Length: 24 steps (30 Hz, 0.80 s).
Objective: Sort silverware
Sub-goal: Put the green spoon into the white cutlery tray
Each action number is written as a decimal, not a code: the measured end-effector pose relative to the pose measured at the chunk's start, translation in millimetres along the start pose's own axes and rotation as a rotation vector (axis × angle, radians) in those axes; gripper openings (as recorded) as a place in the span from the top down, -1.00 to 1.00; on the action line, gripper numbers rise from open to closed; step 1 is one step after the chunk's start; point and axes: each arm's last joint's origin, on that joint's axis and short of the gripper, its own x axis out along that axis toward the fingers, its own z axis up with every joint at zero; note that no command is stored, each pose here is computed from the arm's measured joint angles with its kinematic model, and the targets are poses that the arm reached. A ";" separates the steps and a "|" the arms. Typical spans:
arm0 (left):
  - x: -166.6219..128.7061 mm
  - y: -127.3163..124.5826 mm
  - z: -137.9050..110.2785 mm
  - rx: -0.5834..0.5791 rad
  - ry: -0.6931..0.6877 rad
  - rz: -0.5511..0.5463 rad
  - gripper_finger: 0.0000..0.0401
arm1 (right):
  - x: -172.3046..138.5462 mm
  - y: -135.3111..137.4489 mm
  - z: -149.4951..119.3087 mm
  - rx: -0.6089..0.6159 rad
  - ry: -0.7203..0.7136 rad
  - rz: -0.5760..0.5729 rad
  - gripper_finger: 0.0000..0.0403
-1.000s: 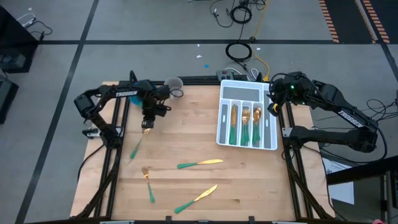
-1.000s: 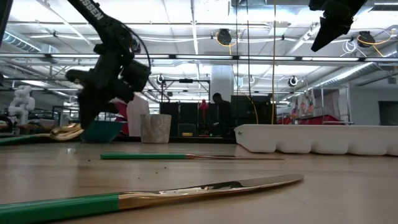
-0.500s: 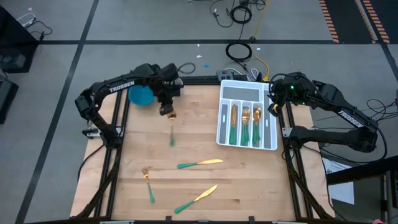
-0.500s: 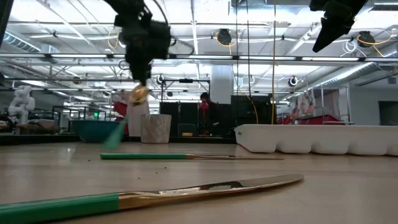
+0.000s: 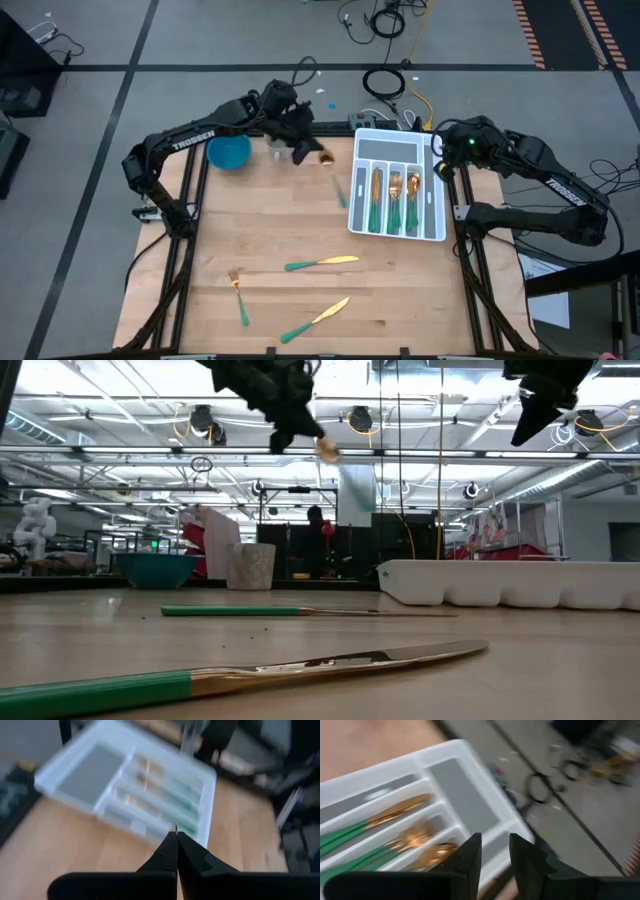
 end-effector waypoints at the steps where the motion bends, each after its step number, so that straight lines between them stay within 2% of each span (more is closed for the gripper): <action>1: 3.5 -1.8 4.6 0.000 -0.039 -0.011 1.00 | -2.1 -1.7 -1.3 0.020 -0.007 -0.032 0.55; 6: 23.8 -3.4 17.4 -0.019 -0.161 -0.054 1.00 | -19.2 -8.4 -12.6 0.065 -0.074 -0.047 0.55; 12: 65.8 1.7 23.2 -0.058 -0.138 -0.087 1.00 | -41.4 -16.7 -32.3 0.111 -0.150 -0.050 0.55; 18: 101.0 -4.4 58.8 0.005 -0.174 -0.195 1.00 | -53.2 -20.8 -48.7 0.173 -0.166 -0.045 0.55; 24: 134.3 2.9 82.1 0.030 -0.192 -0.245 1.00 | -56.2 -21.8 -52.5 0.185 -0.177 -0.041 0.55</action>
